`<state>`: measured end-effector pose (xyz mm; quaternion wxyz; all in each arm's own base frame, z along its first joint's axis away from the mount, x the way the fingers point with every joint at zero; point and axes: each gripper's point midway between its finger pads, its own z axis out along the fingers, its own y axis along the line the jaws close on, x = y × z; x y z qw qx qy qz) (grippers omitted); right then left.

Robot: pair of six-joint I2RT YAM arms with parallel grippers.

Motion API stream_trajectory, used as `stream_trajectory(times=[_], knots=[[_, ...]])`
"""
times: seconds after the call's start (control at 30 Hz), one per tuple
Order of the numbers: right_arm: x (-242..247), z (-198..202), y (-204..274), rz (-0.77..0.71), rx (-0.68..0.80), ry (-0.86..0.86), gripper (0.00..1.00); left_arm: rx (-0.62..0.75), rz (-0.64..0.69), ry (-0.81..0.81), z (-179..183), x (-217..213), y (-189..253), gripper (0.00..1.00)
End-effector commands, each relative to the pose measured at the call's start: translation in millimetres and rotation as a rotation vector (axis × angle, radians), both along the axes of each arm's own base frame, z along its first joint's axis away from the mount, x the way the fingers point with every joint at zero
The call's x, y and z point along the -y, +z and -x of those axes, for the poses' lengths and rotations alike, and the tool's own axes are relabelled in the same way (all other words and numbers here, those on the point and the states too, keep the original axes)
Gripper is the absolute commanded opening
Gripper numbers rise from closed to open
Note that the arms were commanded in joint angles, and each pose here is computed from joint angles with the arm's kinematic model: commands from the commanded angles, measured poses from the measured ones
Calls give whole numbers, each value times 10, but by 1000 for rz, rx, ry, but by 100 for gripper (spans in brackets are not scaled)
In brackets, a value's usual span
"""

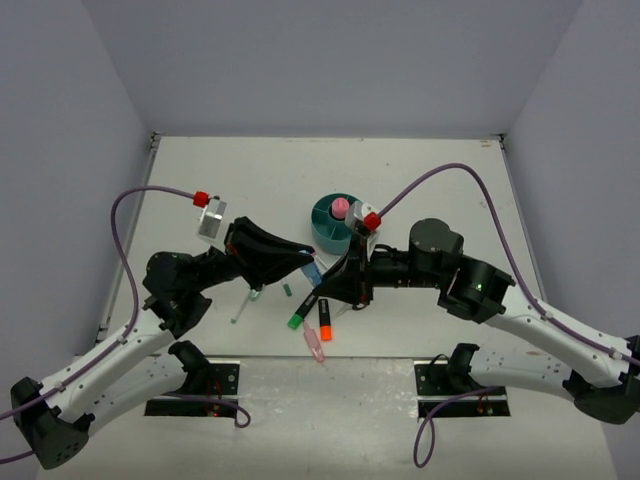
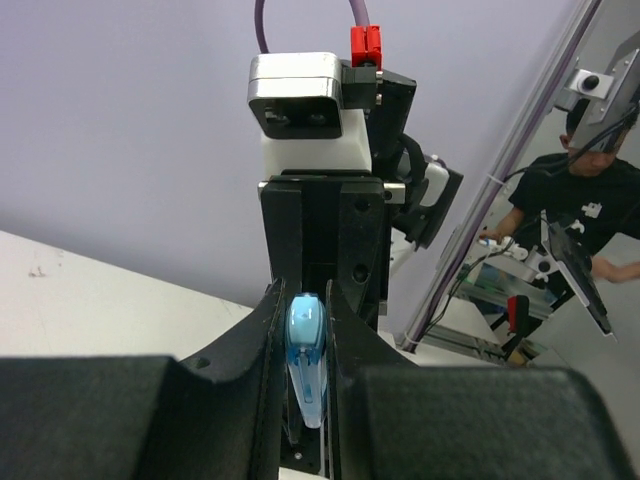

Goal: Sort the stationery into containers
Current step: Close the pen cap on the pen, then place the pen in the storage box.

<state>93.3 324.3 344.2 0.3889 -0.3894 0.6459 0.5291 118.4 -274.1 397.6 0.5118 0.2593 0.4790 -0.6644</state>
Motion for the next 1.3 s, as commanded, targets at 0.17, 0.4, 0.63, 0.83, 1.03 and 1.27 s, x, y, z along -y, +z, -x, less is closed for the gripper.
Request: stream_trajectory(times=[0.17,0.4,0.63,0.83,1.03,1.27], knots=[[-45,-467,1282,-285,143,-126,0,-165,-196,-78,11,171,-797,0],[-94,-396,709,-216,81,-77,2,-159,-245,60,-198,125,-745,0],[262,-613,-175,38,-21,-316,99,-246,-303,471,-936,-83,-632,0],[886,-781,-614,138,-58,-625,99,-241,-332,606,-1257,-108,-644,0],[1352,-758,-659,113,-100,-805,99,-325,-351,835,-1792,-164,-860,0],[1549,-603,-527,28,-111,-812,99,-299,-297,1037,-2295,-210,-980,0]])
